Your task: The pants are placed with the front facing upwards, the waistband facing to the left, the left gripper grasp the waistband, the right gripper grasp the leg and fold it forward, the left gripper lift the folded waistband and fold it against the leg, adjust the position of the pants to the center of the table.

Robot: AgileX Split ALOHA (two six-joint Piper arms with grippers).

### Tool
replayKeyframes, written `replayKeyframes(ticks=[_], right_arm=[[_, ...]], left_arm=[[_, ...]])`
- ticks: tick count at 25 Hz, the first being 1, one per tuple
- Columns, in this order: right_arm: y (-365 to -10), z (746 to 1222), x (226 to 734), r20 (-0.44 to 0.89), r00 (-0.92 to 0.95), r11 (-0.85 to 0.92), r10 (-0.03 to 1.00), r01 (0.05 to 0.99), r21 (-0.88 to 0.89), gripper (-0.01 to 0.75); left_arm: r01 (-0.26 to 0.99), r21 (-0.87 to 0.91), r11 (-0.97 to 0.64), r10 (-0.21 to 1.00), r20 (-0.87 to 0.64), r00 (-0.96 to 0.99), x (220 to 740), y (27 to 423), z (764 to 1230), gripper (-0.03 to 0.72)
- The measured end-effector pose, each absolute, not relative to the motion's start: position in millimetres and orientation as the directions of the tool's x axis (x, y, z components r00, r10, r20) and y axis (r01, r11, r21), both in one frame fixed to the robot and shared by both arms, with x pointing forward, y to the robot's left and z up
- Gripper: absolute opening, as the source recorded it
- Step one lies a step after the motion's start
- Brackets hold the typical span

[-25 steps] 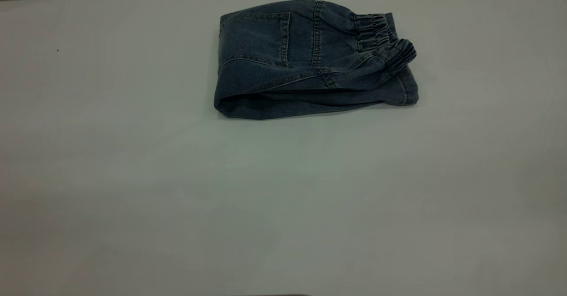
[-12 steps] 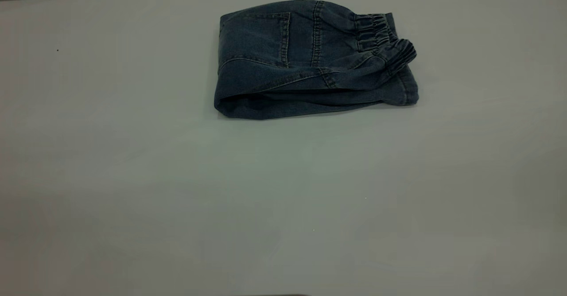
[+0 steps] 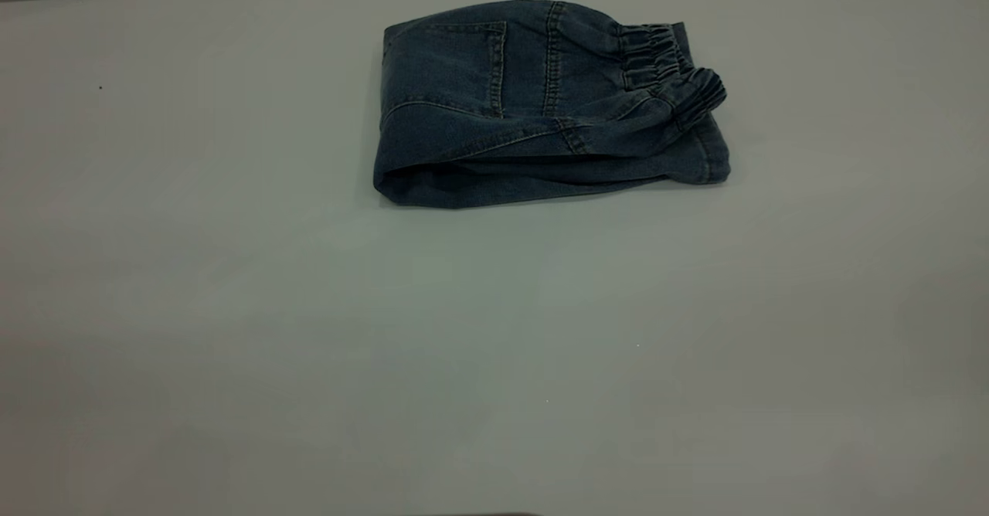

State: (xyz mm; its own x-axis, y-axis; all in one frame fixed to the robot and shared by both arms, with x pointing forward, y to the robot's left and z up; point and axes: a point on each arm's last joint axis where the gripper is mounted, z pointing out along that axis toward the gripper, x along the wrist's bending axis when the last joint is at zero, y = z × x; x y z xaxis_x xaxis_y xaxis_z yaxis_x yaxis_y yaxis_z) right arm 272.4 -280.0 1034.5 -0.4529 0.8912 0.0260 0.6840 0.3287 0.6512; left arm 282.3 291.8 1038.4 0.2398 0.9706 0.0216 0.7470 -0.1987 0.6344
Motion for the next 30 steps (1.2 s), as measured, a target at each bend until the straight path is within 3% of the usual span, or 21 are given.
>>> replayKeyframes(ticks=[12, 18, 23, 30], right_arm=[[-280, 1034, 273, 0.026, -0.442, 0.32, 0.897, 0.688, 0.651, 0.417], [-289, 1036, 271, 0.034, -0.239, 0.154, 0.97, 0.722, 0.674, 0.417], [-296, 1038, 258, 0.037, -0.076, 0.023, 0.996, 0.665, 0.746, 0.417], [-298, 1039, 234, 0.04, -0.05, -0.006, 0.998, 0.541, 0.841, 0.417]], left_arm=[[0.745, 0.636, -0.198, 0.972, 0.029, 0.234, 282, 293, 1039, 0.57], [0.761, 0.641, -0.102, 0.994, 0.03, 0.108, 282, 298, 1039, 0.57], [0.715, 0.699, -0.03, 0.999, 0.033, 0.009, 271, 302, 1042, 0.57], [0.594, 0.804, -0.029, 0.999, 0.038, -0.002, 247, 302, 1045, 0.57]])
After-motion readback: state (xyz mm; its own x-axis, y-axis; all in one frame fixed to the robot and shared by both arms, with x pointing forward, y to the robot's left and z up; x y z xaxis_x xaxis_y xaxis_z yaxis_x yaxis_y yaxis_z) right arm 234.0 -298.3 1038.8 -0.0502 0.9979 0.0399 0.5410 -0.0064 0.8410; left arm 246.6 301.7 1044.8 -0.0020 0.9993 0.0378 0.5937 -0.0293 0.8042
